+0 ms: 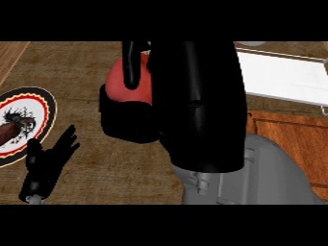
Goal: Pick the bell pepper from the cutting board and place it in the basket
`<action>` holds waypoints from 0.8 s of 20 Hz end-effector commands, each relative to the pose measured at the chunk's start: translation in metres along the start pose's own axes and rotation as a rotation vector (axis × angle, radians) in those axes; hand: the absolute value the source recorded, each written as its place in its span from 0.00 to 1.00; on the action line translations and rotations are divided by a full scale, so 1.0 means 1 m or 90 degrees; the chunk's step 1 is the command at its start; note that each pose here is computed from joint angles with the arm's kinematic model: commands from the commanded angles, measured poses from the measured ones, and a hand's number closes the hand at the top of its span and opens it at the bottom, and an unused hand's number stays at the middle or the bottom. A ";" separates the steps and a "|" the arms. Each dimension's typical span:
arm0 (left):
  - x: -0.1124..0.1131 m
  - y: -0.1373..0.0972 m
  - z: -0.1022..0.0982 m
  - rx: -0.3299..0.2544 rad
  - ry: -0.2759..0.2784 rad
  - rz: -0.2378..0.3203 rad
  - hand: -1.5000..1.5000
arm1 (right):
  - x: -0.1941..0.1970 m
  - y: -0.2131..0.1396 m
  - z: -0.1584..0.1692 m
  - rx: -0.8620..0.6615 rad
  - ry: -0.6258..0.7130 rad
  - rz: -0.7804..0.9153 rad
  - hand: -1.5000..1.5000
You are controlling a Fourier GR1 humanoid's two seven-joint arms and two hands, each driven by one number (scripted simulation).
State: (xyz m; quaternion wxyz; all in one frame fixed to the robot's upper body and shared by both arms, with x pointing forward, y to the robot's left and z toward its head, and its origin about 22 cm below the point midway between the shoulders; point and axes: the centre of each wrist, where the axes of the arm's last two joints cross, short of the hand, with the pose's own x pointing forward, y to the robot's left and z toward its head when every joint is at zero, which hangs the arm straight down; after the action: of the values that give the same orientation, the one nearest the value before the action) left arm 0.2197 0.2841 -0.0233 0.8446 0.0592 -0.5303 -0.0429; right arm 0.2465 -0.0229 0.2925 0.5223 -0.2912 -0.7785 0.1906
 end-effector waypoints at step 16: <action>-0.024 0.009 0.011 0.010 0.069 0.005 0.50 | -0.006 0.037 -0.113 0.037 0.180 -0.120 1.00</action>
State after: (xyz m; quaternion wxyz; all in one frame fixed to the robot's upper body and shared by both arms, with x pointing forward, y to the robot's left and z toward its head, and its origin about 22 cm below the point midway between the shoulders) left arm 0.2163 0.2863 -0.0231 0.8424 0.0598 -0.5343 -0.0365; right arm 0.3495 0.0077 0.3236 0.6156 -0.2556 -0.7285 0.1579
